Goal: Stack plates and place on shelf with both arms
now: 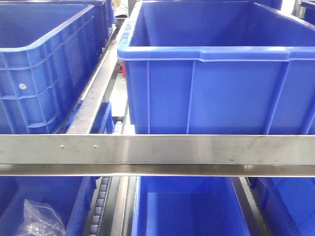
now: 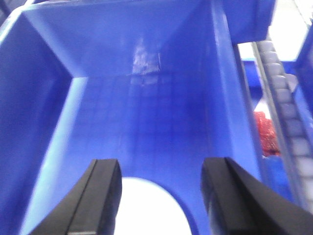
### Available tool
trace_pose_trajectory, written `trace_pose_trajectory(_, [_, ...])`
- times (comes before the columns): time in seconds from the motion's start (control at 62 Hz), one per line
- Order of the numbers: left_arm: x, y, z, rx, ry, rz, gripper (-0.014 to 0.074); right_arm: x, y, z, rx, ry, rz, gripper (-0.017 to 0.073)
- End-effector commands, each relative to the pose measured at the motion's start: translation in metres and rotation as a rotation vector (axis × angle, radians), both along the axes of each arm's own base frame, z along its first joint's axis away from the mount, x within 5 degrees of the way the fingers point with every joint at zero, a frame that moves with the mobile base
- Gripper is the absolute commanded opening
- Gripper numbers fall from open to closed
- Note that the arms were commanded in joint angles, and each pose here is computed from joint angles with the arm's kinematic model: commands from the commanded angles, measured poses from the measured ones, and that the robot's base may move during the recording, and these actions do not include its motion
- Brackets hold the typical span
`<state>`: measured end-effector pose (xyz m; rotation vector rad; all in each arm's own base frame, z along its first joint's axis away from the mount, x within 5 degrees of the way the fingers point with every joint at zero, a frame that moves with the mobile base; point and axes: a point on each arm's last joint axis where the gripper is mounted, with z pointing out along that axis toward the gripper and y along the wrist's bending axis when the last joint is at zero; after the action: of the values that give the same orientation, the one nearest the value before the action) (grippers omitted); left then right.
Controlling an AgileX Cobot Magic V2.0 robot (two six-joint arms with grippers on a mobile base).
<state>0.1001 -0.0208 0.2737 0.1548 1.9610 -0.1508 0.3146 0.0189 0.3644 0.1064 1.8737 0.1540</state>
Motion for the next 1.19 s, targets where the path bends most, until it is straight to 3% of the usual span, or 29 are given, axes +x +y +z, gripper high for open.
trace_pose_trajectory(0.0, [0.003, -0.002, 0.016, -0.031, -0.095, -0.007, 0.0097, -0.027, -0.002, 0.027, 0.001, -0.141, 0.004, 0.0454])
trace_pose_trajectory(0.145, [0.003, -0.002, 0.016, -0.031, -0.095, -0.007, 0.0097, -0.077, -0.005, 0.013, 0.003, -0.169, 0.005, 0.0298])
trace_pose_trajectory(0.323, [0.003, -0.002, 0.016, -0.031, -0.095, -0.007, 0.0097, -0.135, -0.009, -0.012, 0.005, -0.201, 0.002, 0.0039])
trace_pose_trajectory(0.516, [0.003, -0.002, 0.016, -0.031, -0.095, -0.007, 0.0097, -0.187, -0.012, -0.051, 0.006, -0.219, 0.001, 0.0057])
trace_pose_trajectory(0.758, [0.003, -0.002, 0.016, -0.031, -0.095, -0.007, 0.0097, -0.215, -0.017, -0.088, 0.003, -0.237, -0.033, 0.0057])
trace_pose_trajectory(0.92, [0.003, -0.002, 0.016, -0.031, -0.095, -0.007, 0.0097, -0.222, -0.022, -0.097, -0.004, -0.259, -0.091, 0.0057])
trace_pose_trajectory(1.178, [0.003, -0.002, 0.016, -0.031, -0.095, -0.007, 0.0097, -0.222, -0.023, -0.097, -0.004, -0.259, -0.095, 0.0057])
